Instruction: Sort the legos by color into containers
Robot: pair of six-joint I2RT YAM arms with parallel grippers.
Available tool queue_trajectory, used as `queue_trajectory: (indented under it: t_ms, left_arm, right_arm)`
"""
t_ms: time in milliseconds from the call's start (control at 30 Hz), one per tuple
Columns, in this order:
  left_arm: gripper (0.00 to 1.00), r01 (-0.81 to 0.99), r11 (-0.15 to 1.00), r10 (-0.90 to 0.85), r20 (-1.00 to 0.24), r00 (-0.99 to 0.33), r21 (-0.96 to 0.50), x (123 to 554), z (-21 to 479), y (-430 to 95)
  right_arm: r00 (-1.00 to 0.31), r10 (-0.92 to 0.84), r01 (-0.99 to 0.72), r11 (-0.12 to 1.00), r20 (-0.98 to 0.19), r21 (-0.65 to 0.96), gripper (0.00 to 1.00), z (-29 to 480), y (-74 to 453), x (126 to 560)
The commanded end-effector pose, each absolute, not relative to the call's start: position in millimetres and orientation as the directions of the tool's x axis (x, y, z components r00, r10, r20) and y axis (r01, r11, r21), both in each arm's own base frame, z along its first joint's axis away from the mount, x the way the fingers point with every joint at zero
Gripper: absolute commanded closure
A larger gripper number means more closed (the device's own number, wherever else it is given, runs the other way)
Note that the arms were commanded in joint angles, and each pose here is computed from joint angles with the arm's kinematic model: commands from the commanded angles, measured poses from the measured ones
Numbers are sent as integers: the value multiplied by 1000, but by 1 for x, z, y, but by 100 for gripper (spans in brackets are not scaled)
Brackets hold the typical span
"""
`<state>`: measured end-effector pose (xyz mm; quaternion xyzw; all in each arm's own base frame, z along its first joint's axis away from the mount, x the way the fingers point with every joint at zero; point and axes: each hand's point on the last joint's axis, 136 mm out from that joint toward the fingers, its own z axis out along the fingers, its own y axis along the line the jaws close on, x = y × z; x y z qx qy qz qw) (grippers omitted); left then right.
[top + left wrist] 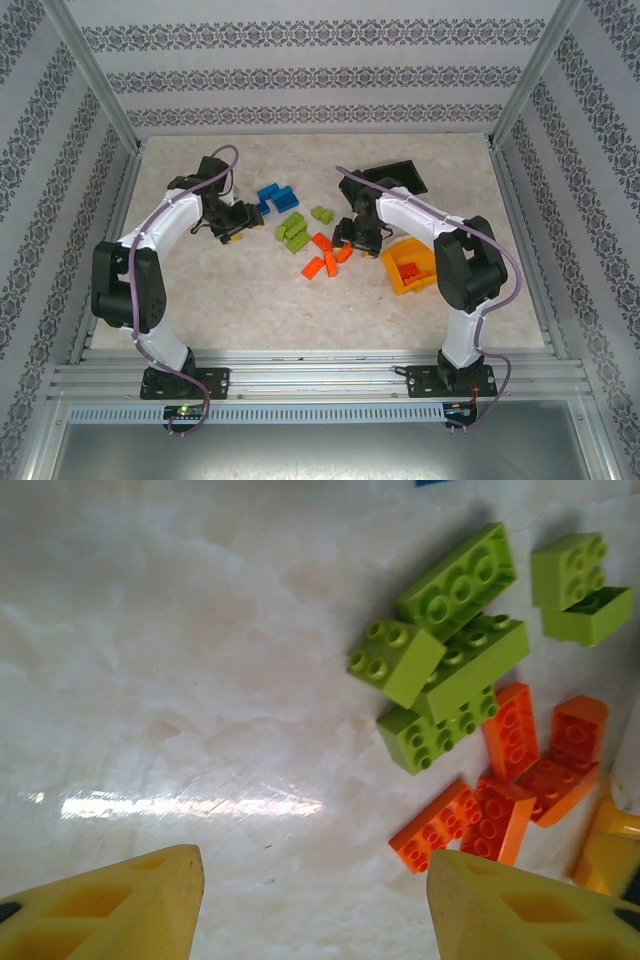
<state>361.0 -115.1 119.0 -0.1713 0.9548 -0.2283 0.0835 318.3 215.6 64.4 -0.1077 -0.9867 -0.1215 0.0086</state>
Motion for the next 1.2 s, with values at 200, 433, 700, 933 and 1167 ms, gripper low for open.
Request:
queue_trajectory:
  t_ms: [200, 433, 700, 933, 1167]
  left_arm:
    - [39, -250, 843, -348, -129, -928, -477, 356, 132, -113]
    - [39, -245, 851, -337, -125, -933, -465, 350, 130, -111]
    - [39, -244, 840, -338, -116, -934, -485, 350, 125, -115]
    - [39, -253, 806, -348, -82, -934, -535, 356, 119, -126]
    - [39, -263, 754, -362, -47, -931, -601, 372, 116, -140]
  right_arm:
    - [-962, 256, 272, 933, 98, 234, 43, 26, 230, 332]
    - [-957, 266, 287, 931, 119, 224, 62, 16, 228, 329]
    - [-965, 253, 261, 939, 66, 223, 80, 34, 221, 328]
    - [-970, 241, 225, 941, -36, 252, 83, 78, 214, 334]
    - [-949, 290, 255, 938, -126, 235, 83, 129, 162, 328]
